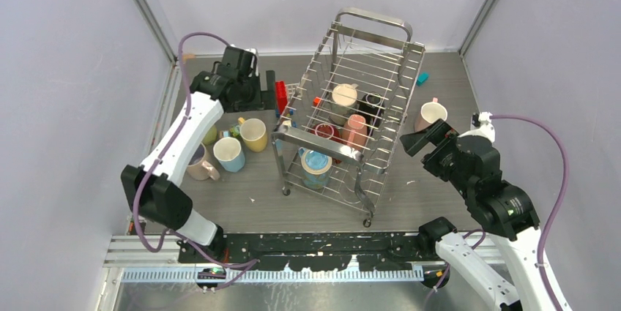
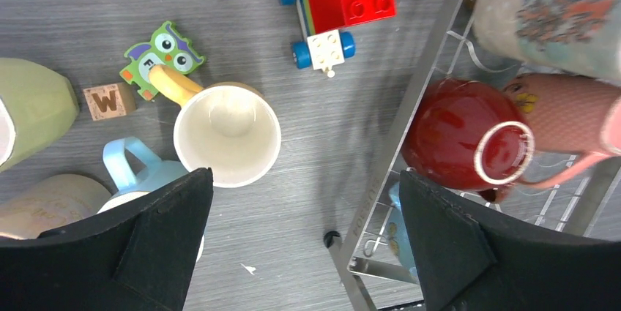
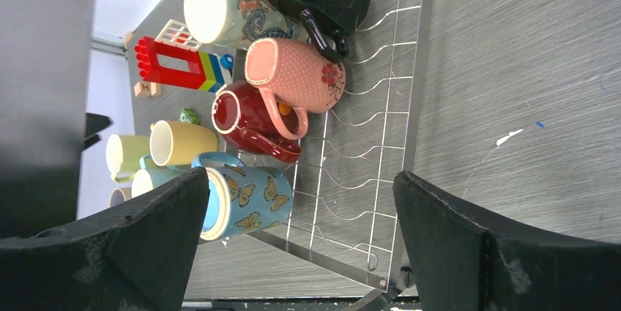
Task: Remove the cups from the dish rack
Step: Place the cup at the center of the board, then unload the cup from the dish rack.
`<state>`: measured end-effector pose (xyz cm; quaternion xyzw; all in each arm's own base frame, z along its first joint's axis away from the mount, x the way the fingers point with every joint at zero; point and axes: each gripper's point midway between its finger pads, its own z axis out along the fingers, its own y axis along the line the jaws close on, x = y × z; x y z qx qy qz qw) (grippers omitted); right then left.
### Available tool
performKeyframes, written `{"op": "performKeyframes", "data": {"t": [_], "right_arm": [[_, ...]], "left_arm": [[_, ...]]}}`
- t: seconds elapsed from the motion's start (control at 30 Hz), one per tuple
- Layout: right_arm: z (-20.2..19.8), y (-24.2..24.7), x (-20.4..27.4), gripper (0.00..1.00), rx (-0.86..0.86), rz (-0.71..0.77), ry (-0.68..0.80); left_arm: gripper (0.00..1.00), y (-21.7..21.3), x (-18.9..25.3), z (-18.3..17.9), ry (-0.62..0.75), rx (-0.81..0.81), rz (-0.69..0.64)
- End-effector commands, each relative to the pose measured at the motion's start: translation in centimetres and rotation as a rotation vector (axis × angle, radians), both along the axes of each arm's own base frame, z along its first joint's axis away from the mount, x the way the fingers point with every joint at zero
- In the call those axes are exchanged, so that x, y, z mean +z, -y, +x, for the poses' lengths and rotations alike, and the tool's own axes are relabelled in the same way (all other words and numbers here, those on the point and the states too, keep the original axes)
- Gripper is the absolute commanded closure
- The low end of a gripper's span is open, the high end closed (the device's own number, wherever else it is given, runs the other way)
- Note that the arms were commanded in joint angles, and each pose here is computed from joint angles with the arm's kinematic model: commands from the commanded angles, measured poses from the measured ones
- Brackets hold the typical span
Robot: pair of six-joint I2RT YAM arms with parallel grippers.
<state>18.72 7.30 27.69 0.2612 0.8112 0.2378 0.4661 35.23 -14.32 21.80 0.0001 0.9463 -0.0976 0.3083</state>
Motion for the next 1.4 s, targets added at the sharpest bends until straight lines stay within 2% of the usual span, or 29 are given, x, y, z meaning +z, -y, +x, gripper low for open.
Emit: {"op": "performKeyframes", "data": {"t": [0.0,0.2,0.37,0.7,0.87,1.0,1.37], "right_arm": [[1.6,-0.4,-0.2,0.0,-0.018,0.001,0.014],[4.0,-1.7,-2.1,0.0,-0.008,0.003,-0.013],[6.8,-2.7,-3.6,0.0,-0.01,-0.008,-0.034],[12.8,-4.1,-6.3,0.0,0.021,0.02,-0.068],[15.2,-3.7,-7.2,0.05,0.0,0.015,-0.068],[16.8,-3.7,-7.9,0.05,0.009,0.011,-0.062],[20.7,-5.7,-7.1,0.05,0.08,0.077,0.096]], "left_arm": [[0.0,-0.2,7.4,0.0,0.199,0.034,-0.09],[0.0,-0.4,12.8,-2.6,0.326,0.004,-0.172],[0.0,0.6,15.2,-5.7,0.381,-0.075,-0.275],[0.0,1.0,15.2,-10.0,0.394,-0.135,-0.35],[0.0,1.2,14.6,-11.1,0.386,-0.162,-0.371],[0.0,1.4,13.9,-11.5,0.372,-0.18,-0.378],[0.0,1.9,13.7,-12.3,0.349,-0.218,-0.402]]}}
